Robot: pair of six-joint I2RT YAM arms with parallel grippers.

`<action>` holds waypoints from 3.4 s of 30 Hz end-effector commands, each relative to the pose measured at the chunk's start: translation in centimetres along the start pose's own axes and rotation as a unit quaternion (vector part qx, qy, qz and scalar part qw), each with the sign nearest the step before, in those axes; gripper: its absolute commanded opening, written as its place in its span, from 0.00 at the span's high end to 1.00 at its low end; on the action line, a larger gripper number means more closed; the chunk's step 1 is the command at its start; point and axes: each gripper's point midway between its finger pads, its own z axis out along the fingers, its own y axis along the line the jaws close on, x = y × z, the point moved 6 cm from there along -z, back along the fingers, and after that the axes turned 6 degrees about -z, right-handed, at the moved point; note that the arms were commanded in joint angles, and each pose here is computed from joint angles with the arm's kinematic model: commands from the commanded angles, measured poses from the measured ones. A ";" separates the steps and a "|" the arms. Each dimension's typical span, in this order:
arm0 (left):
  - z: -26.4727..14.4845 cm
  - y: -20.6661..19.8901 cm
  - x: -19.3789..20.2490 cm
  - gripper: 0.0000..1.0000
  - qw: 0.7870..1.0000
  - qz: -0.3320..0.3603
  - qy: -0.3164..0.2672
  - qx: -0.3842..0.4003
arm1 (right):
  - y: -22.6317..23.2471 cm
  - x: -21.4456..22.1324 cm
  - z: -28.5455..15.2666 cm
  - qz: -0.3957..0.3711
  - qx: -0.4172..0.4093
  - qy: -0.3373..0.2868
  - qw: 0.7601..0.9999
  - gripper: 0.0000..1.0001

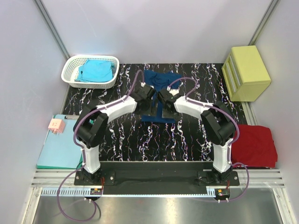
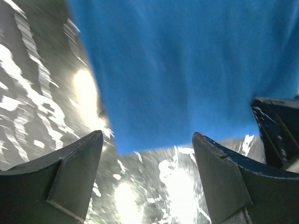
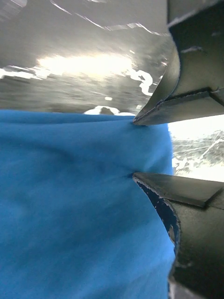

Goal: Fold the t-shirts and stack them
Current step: Fold the folded rectangular tshirt in 1/3 of the way, then grab one side of the 2/3 rectangular tshirt with both arms

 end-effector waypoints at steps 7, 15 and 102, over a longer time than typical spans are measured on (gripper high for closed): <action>0.3 -1.9 1.8 0.20 0.999 0.013 -0.004 0.029 | 0.8 1.5 0.6 0.025 -0.015 0.014 0.999 0.50; 1.4 0.0 5.8 0.27 0.999 -0.001 0.053 0.012 | 0.6 5.7 0.5 0.016 -0.004 0.062 0.998 0.53; -7.5 -5.9 13.6 0.36 0.985 0.098 0.032 0.140 | -2.1 -3.8 6.2 0.022 0.046 0.102 0.994 0.55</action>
